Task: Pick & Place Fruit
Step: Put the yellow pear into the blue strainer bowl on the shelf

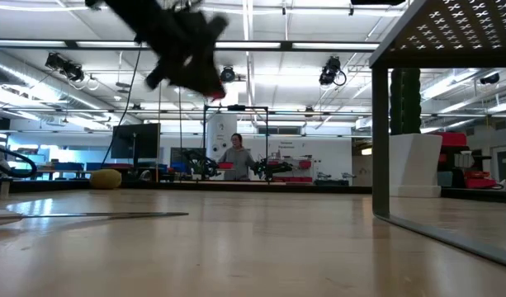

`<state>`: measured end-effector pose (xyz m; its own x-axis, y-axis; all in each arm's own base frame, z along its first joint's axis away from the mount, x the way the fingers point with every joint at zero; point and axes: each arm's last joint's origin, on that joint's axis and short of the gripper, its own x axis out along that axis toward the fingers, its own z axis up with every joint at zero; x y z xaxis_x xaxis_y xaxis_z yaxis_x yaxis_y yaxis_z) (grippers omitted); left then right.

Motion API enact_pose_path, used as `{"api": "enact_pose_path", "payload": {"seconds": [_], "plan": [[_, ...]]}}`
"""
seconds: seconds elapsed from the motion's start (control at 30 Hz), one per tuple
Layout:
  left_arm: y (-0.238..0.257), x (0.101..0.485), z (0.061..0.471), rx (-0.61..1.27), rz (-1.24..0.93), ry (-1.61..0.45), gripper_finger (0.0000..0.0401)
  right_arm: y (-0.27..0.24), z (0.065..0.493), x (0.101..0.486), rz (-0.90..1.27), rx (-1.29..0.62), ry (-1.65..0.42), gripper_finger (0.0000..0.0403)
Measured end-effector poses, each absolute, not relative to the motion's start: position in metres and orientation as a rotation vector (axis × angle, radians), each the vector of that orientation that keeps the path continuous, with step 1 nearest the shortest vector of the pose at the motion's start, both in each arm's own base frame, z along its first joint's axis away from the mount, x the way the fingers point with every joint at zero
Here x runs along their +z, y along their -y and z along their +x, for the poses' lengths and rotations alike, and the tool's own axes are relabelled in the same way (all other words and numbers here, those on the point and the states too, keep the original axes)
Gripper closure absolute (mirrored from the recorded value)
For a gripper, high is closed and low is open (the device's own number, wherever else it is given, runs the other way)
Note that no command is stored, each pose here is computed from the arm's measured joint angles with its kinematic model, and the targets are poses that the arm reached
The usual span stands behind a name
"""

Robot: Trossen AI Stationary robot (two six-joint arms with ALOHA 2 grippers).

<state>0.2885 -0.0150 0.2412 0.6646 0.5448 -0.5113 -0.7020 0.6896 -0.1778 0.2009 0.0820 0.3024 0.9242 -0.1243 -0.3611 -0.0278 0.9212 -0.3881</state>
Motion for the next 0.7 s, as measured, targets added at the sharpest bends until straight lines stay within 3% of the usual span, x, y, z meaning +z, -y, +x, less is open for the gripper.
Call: {"api": "enact_pose_path", "payload": {"seconds": [0.23, 0.5, 0.7], "plan": [[0.075, 0.283, 0.303, 0.37, 0.067, -0.223, 0.0271, -0.083, 0.202, 0.306, -0.381, -0.053, -0.357, 0.0128], [0.099, 0.289, 0.31, 0.341, 0.325, -0.099, 0.0266, -0.093, 0.214, 0.313, -0.307, 0.113, -0.223, 0.0128], [0.107, 0.272, 0.328, 0.332, 0.636, -0.092, 0.027, -0.097, 0.231, 0.299, -0.292, 0.128, -0.268, 0.0128]]}}
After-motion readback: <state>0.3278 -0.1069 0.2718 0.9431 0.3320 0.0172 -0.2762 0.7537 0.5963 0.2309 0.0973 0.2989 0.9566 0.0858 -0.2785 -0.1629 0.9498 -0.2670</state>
